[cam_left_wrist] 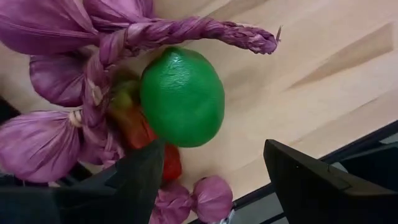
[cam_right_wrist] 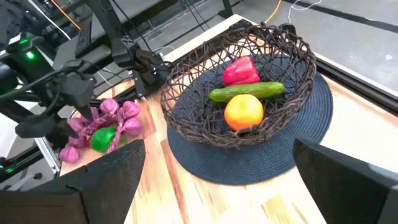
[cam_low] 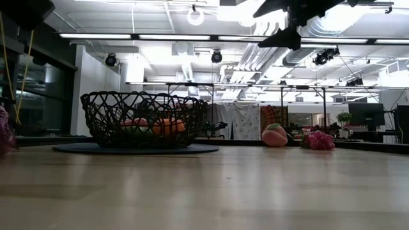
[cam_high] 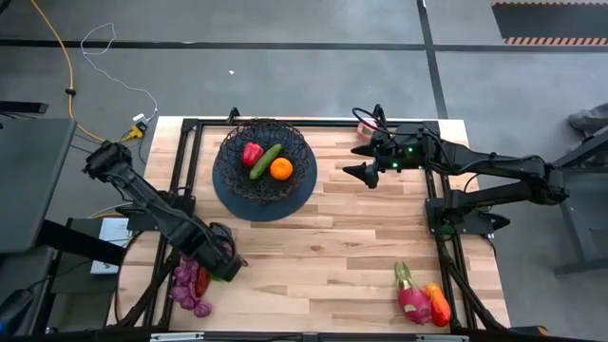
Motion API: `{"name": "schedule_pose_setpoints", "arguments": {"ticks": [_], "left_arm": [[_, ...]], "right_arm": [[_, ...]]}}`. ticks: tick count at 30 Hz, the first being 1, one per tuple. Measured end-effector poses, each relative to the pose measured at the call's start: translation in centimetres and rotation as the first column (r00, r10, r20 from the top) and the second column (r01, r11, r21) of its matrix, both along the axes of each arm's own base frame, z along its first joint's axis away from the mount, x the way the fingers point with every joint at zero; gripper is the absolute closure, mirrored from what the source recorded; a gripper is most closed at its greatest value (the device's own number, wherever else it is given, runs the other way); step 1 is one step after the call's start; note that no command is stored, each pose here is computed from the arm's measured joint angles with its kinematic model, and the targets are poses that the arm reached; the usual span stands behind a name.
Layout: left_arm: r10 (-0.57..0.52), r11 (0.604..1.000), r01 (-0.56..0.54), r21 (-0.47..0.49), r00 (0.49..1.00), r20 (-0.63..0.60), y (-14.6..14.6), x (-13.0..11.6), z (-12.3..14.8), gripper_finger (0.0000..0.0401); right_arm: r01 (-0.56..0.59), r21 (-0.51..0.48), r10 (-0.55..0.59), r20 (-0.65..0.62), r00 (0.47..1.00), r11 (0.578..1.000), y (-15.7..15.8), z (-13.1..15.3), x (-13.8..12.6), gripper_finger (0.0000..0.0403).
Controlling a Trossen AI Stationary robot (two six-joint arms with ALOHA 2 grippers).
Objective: Build produce basket
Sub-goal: Put the green lime into the black wire basket
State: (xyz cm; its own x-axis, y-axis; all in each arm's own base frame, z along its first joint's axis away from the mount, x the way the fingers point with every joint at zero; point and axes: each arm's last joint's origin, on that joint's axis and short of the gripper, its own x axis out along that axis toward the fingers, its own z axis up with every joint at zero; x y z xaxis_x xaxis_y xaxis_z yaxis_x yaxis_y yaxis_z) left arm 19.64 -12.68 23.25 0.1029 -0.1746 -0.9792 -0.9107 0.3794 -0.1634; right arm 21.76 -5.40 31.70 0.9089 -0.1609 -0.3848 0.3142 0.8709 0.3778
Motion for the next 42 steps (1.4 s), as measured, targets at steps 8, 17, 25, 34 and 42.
{"name": "schedule_pose_setpoints", "arguments": {"ticks": [8, 17, 25, 34, 42], "left_arm": [[0.011, 0.999, -0.011, 0.052, 1.000, -0.012, -0.6, 1.0, -1.5, 0.0134], [0.058, 0.993, -0.049, 0.110, 0.995, -0.082, -0.5, 0.9, -2.4, 0.0134], [0.066, 0.990, -0.049, 0.135, 0.989, -0.130, -1.1, 0.9, -3.3, 0.0134], [0.068, 0.988, -0.043, 0.147, 0.984, -0.166, -1.6, 1.6, -4.8, 0.0134], [0.069, 0.989, -0.042, 0.143, 0.979, -0.190, -1.8, 1.9, -5.5, 0.0134]], "right_arm": [[0.000, 0.003, 0.000, -0.011, 1.000, 1.000, 0.0, -0.1, 0.0, 0.0005], [0.000, 0.010, 0.000, -0.036, 0.999, 1.000, 0.0, -0.3, -0.1, 0.0005], [0.005, 0.020, -0.004, -0.042, 0.999, 1.000, 0.0, -0.4, -0.2, 0.0005], [0.005, 0.022, -0.004, -0.050, 0.999, 1.000, 0.0, -0.5, -0.2, 0.0005], [0.006, 0.024, -0.004, -0.055, 0.998, 1.000, 0.0, -0.5, -0.2, 0.0005]]}}
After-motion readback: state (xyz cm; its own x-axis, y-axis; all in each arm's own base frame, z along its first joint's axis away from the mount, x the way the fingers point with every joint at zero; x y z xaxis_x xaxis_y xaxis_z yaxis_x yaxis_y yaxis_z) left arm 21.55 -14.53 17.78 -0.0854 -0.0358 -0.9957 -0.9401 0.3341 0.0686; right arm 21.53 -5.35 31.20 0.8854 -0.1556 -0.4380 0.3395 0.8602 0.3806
